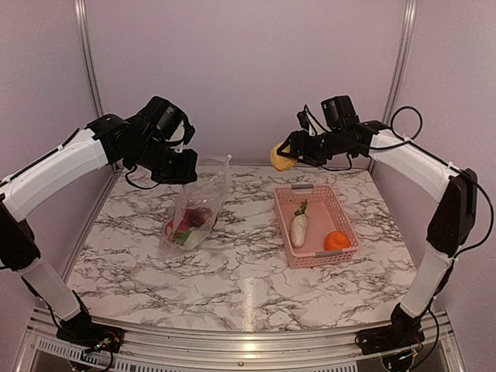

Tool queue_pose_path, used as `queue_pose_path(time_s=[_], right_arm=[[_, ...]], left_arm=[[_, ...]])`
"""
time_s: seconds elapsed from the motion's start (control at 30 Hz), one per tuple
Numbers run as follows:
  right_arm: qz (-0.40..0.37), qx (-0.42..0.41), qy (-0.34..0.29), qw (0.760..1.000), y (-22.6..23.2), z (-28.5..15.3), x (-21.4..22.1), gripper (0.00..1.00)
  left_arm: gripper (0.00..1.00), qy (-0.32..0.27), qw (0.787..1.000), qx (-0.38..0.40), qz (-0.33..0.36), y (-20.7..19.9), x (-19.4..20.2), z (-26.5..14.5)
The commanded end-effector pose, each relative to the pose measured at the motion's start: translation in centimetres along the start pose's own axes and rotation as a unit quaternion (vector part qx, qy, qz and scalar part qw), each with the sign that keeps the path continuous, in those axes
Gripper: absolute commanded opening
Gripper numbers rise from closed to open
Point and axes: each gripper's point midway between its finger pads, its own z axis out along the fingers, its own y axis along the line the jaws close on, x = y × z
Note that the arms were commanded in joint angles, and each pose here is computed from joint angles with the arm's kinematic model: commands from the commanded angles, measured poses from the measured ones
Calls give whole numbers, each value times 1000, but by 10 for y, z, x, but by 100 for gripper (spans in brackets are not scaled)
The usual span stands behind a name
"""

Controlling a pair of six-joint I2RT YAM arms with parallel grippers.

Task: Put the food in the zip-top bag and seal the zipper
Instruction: Place the fake fruit in the zipper food storage bag.

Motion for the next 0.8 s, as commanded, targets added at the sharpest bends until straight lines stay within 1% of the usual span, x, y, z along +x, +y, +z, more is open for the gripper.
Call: queue_pose_path(time_s=[0.0,0.17,0.37,0.6,0.77], right_arm=[[-48,-93,-45,993,82,-16,-24,58],[-69,-148,-46,986,132,-14,-20,57],[-93,-190,-34,977,178,-6,-4,57],[-94,-228,-8,969,205,11,18,57],[-110,-226,2,968,219,19,29,57]], left_arm=[[0,-7,1000,8,0,-4,-5,-2],[0,-6,1000,8,-5,-3,-2,-3],[0,-11,1000,11,-15,-1,0,-7],[0,-19,999,20,-27,-3,-2,-12],[0,-26,999,24,-35,-5,-5,-16]])
